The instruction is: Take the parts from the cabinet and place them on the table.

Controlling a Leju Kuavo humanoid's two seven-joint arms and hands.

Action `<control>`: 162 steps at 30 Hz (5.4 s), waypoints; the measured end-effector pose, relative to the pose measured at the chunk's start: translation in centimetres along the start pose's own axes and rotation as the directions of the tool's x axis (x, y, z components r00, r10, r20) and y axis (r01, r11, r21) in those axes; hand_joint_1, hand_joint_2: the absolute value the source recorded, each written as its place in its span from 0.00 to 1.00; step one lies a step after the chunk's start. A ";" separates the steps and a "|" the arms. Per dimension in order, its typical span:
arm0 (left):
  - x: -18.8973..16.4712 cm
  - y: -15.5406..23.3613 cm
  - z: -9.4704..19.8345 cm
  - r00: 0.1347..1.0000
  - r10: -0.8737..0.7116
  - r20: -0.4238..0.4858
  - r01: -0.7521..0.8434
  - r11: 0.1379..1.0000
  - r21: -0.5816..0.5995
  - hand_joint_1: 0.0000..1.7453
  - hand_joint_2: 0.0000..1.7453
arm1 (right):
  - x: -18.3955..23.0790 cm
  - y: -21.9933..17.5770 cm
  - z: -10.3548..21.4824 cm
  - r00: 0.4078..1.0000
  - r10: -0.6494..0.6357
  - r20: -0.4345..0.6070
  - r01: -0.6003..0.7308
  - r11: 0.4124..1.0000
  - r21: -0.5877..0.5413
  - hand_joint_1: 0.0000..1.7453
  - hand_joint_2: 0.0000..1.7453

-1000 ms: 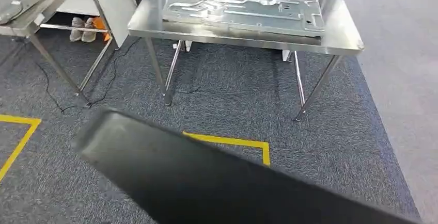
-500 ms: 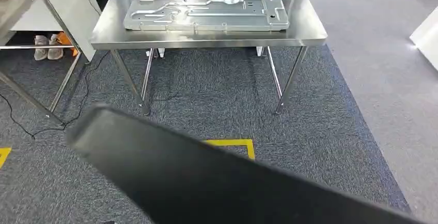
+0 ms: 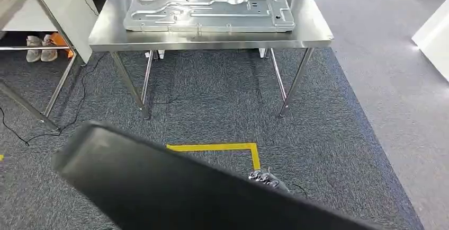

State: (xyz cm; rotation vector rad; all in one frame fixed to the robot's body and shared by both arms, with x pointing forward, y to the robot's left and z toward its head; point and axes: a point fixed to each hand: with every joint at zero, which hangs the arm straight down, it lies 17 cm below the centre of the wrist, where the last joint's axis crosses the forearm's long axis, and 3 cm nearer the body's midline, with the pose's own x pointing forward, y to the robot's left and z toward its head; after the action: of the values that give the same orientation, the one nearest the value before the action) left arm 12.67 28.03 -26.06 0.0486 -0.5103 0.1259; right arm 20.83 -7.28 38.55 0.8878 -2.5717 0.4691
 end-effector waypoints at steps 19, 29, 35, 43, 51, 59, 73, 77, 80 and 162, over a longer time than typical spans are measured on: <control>-0.1 0.3 0.0 1.000 0.015 -0.002 -0.015 1.000 0.004 0.00 1.00 | 0.2 -0.1 -0.3 1.000 -0.008 0.006 0.008 1.000 -0.003 1.00 1.00; -0.2 0.2 0.1 1.000 0.023 -0.005 -0.023 1.000 0.004 0.00 1.00 | 0.2 -0.1 -0.3 1.000 -0.008 0.005 0.008 1.000 -0.003 1.00 1.00; 0.1 0.2 0.0 1.000 0.024 0.000 -0.024 1.000 0.005 0.00 1.00 | 0.1 -0.2 -0.2 1.000 -0.007 0.001 0.007 1.000 -0.004 1.00 1.00; -0.2 0.3 0.1 1.000 0.022 -0.003 -0.022 1.000 0.007 0.00 1.00 | 0.0 -0.2 -0.2 1.000 -0.008 -0.001 0.008 1.000 -0.001 1.00 1.00; -0.2 0.5 0.1 1.000 0.018 0.002 -0.018 1.000 0.012 0.00 1.00 | -0.9 0.0 0.1 0.999 0.026 -0.043 -0.025 1.000 0.013 1.00 1.00; -0.2 0.6 0.1 1.000 0.024 0.002 -0.024 1.000 0.013 0.00 1.00 | -2.0 -0.1 0.7 0.996 0.050 -0.077 -0.049 0.999 0.024 1.00 1.00; -0.2 0.6 0.1 1.000 0.029 0.004 -0.029 1.000 0.012 0.00 1.00 | -2.0 -0.5 0.8 0.996 0.040 -0.081 -0.040 0.999 0.002 1.00 1.00; 0.0 0.6 0.0 1.000 0.030 0.007 -0.030 0.999 0.013 0.00 1.00 | -2.0 -0.5 0.8 0.996 0.040 -0.081 -0.040 0.999 0.001 1.00 1.00; -0.1 0.6 0.1 1.000 0.029 0.007 -0.029 0.999 0.013 0.00 1.00 | -2.0 -0.5 0.8 0.996 0.039 -0.080 -0.039 0.999 0.001 1.00 1.00; 0.9 0.0 0.0 0.999 -0.012 0.040 0.013 0.999 -0.040 0.00 1.00 | -3.2 -24.5 -2.9 0.725 0.644 -0.245 -0.652 0.756 0.056 1.00 1.00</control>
State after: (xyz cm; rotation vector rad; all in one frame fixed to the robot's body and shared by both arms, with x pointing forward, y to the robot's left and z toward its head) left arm 13.49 28.13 -25.60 0.0146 -0.5517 0.1024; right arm 39.52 -22.65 44.22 -0.1377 -2.5716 0.6709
